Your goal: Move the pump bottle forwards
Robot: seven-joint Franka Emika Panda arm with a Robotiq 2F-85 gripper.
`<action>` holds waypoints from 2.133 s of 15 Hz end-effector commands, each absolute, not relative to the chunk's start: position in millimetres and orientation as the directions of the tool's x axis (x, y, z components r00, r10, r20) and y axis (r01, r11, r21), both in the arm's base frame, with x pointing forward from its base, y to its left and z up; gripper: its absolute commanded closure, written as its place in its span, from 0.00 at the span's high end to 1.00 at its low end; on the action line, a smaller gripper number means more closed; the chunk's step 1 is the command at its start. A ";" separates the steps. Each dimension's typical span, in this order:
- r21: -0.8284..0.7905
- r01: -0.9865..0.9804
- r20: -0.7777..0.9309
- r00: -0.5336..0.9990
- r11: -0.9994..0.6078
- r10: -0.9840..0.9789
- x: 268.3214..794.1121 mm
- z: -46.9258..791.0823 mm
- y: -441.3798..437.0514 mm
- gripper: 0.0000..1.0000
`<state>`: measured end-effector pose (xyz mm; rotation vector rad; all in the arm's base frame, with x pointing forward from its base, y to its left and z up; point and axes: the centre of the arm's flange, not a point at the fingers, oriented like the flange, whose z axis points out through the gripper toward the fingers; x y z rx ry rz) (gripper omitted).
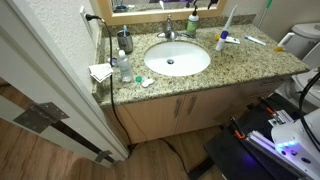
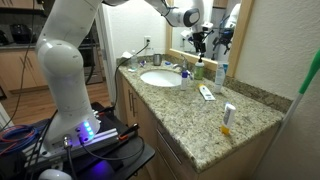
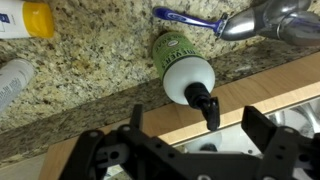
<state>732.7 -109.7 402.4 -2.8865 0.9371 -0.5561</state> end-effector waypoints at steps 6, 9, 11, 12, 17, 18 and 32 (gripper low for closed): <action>-0.183 -0.559 0.366 0.725 -0.809 -0.584 751.9 379.5 -116.2 1.00; -0.186 -0.562 0.385 0.713 -0.806 -0.586 760.3 373.9 -117.3 1.00; -0.177 -0.562 0.385 0.716 -0.808 -0.583 762.6 369.5 -116.6 1.00; -0.173 -0.559 0.377 0.723 -0.811 -0.579 763.1 366.5 -116.2 1.00; -0.177 -0.553 0.382 0.724 -0.814 -0.575 767.0 361.4 -113.3 0.53; -0.180 -0.550 0.383 0.725 -0.816 -0.573 767.8 360.9 -113.1 0.46; -0.178 -0.583 0.357 0.712 -0.792 -0.604 759.2 392.1 -105.1 0.07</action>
